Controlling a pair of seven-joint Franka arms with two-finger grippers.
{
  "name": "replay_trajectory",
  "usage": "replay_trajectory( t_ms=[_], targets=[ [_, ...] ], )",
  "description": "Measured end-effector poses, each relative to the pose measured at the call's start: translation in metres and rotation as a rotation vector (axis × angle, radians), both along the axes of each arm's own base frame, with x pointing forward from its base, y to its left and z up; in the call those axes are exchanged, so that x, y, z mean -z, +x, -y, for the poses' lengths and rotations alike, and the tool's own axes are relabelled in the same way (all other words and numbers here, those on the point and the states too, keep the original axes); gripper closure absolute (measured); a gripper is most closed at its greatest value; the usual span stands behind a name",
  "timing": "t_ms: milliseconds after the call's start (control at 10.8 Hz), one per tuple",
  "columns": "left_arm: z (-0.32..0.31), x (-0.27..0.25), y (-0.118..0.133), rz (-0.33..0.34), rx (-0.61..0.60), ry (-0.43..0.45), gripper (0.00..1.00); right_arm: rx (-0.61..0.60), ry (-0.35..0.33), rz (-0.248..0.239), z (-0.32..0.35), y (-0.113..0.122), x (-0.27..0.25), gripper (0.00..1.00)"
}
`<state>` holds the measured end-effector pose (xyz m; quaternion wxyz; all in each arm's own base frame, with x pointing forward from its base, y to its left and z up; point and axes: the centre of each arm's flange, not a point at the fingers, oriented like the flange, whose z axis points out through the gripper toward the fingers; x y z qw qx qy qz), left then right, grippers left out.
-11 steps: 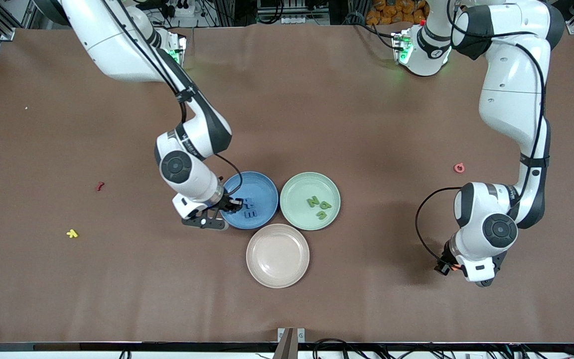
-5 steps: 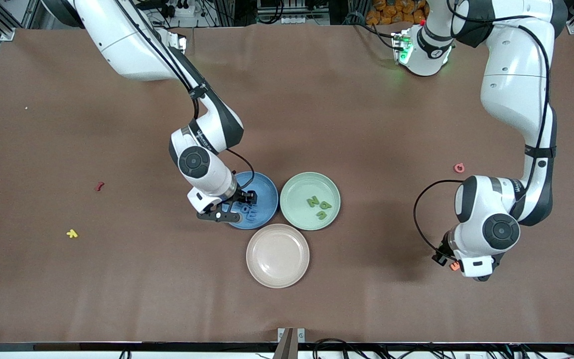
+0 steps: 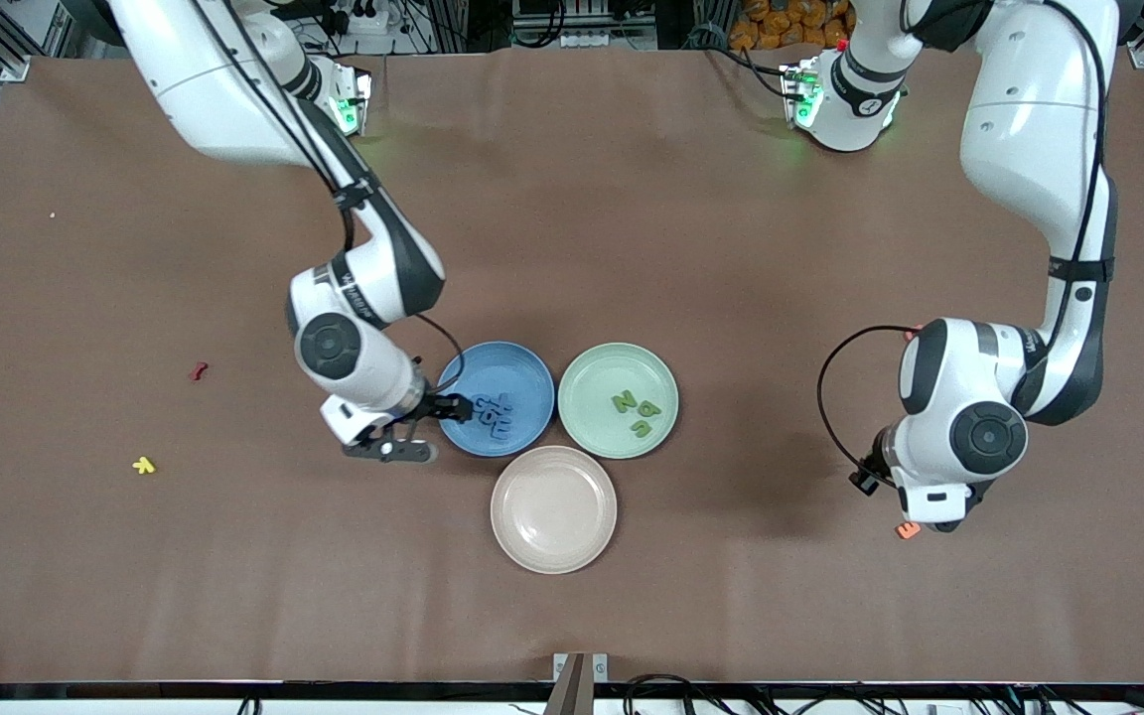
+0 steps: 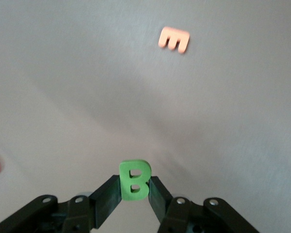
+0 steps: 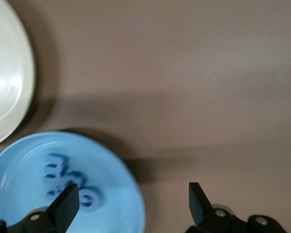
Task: Sort letters by color into matching plates
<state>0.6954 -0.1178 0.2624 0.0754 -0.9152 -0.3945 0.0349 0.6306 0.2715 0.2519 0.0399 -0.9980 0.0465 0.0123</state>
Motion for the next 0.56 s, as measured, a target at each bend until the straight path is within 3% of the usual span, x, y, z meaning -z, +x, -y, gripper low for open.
replay_trajectory(
  t_ms=[557],
  targets=[
    [0.105,-0.007,-0.056,-0.032,0.078,0.007,0.68,0.043,-0.08,0.053,0.174,0.053,-0.019,0.0]
  ],
)
